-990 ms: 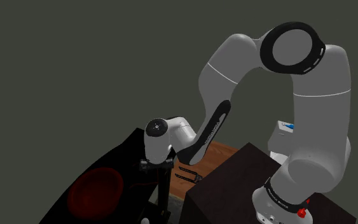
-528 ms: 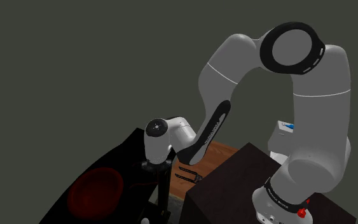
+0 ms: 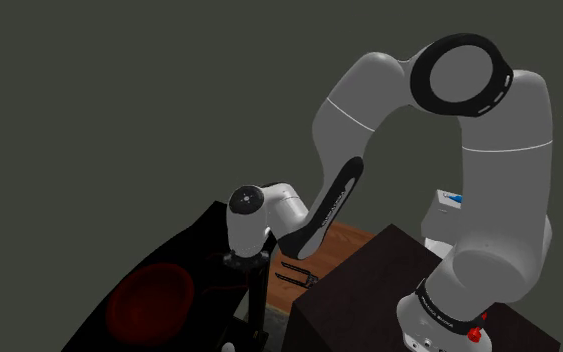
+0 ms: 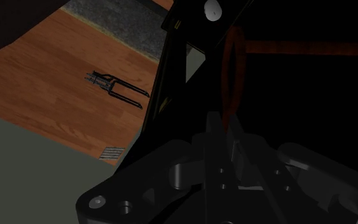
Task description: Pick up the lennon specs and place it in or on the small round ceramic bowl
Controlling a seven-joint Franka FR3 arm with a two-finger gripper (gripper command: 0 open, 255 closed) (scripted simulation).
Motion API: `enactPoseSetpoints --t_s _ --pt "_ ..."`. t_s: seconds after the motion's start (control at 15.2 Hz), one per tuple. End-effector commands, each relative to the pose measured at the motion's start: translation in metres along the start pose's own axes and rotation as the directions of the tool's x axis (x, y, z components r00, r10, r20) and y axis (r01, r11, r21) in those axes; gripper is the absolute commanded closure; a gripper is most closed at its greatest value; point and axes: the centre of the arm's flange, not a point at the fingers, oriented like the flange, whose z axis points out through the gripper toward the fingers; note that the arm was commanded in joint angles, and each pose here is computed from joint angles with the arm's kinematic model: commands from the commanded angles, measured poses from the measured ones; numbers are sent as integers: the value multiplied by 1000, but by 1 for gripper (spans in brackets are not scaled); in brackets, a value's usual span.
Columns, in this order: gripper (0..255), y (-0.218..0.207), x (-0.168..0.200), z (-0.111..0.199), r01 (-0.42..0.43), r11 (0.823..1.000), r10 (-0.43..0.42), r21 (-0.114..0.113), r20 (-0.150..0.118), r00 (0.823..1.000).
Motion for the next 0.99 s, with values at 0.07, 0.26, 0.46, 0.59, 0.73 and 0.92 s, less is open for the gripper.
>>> enactPoseSetpoints --t_s 0.07,0.26,0.46,0.59,0.73,0.92 --pt "255 0 2 -13 0 1000 0 0 0 1000" --pt "255 0 5 -29 0 1000 0 0 0 1000" --pt "255 0 8 -45 0 1000 0 0 0 1000" --pt "255 0 9 -55 0 1000 0 0 0 1000" --pt "255 0 11 -65 0 1000 0 0 0 1000" --pt "255 1 14 -81 0 1000 0 0 0 1000"
